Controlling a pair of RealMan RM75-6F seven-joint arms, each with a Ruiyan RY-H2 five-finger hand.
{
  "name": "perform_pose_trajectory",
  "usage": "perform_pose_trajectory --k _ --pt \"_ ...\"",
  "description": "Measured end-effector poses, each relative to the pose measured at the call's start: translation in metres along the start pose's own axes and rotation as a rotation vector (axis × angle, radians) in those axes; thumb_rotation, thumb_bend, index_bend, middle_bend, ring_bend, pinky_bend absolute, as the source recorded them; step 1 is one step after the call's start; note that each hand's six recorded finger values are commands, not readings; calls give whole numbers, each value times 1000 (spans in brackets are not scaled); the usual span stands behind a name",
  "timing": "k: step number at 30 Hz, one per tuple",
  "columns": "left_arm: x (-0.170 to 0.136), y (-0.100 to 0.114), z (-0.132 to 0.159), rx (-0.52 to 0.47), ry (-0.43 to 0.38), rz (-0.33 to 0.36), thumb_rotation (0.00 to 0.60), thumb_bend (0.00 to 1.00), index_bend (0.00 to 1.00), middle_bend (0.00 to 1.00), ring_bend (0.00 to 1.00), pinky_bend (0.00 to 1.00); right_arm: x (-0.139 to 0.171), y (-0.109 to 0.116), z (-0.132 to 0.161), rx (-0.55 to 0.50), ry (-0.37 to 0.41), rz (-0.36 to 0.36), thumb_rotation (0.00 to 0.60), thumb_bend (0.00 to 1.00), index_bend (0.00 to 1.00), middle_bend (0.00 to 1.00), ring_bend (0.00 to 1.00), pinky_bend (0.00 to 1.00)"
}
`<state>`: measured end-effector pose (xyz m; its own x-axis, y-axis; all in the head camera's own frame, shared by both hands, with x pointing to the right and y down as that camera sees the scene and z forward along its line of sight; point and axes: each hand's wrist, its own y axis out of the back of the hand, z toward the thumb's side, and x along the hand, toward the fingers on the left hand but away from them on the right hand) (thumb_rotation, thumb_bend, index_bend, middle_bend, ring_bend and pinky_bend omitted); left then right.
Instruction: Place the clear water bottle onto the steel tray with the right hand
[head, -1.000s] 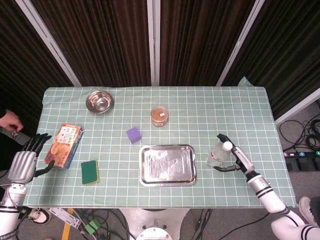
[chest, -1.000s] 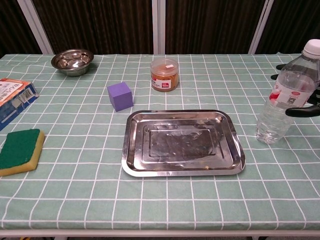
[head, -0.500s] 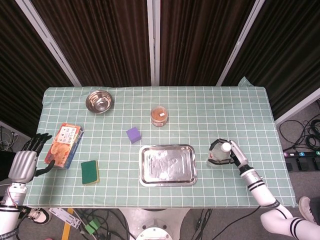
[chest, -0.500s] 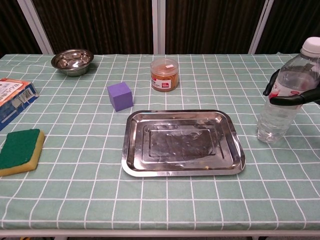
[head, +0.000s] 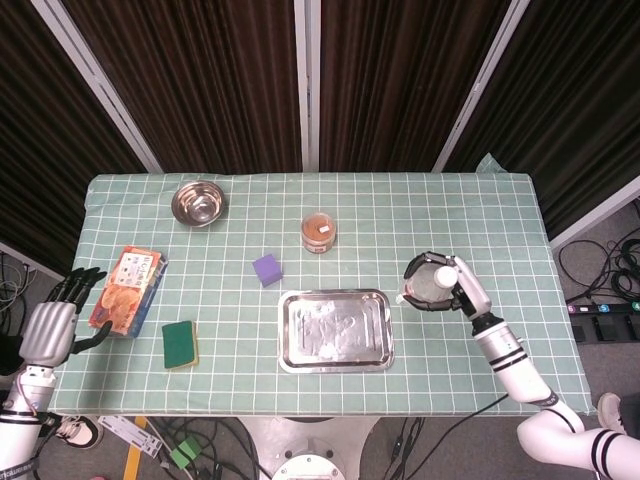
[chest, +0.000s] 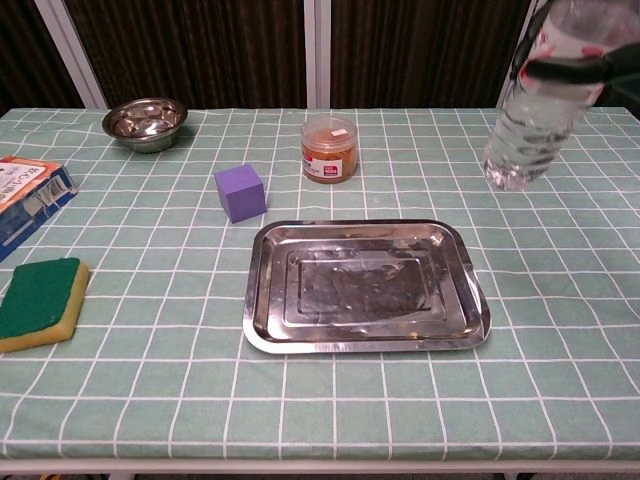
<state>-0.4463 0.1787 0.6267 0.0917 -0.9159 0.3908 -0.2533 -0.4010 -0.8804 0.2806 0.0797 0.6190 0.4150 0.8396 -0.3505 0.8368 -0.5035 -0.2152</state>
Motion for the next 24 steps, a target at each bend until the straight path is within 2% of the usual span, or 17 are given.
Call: perform_pose_trajectory --k 2,4,8,10,13,18,19,21,24 --pt "0 -1 0 -1 2 -2 600 324 185 207 110 193 1 0 7 14 7 -8 600 161 764 579 392 421" --pt "-1 -1 -2 0 5 -3 600 324 185 207 110 193 2 2 -1 21 -29 -21 600 164 765 579 394 423" --pt "-2 1 -3 7 6 -2 600 324 185 207 110 193 4 12 -44 21 -165 -48 600 165 767 579 391 423" --pt "-2 2 -3 9 7 -2 600 324 185 207 110 193 3 20 -58 42 -203 -56 600 165 768 579 391 423" --pt "-1 3 -2 10 5 2 600 324 185 207 110 193 -2 26 -47 56 -158 -66 600 165 769 580 392 424" --pt "1 1 0 3 4 1 600 324 185 207 109 193 -4 15 11 -4 20 -68 600 166 770 580 393 424" --pt "1 0 -1 2 5 -2 600 324 185 207 109 193 -3 12 17 -22 36 -69 600 167 770 580 393 424" --pt "0 -2 -2 2 7 -8 600 324 185 207 109 193 0 7 17 -52 28 -69 600 166 769 580 391 424" --pt "-1 -4 -3 4 9 -14 600 324 185 207 109 193 4 7 -12 -55 -68 -63 600 167 769 580 390 424"
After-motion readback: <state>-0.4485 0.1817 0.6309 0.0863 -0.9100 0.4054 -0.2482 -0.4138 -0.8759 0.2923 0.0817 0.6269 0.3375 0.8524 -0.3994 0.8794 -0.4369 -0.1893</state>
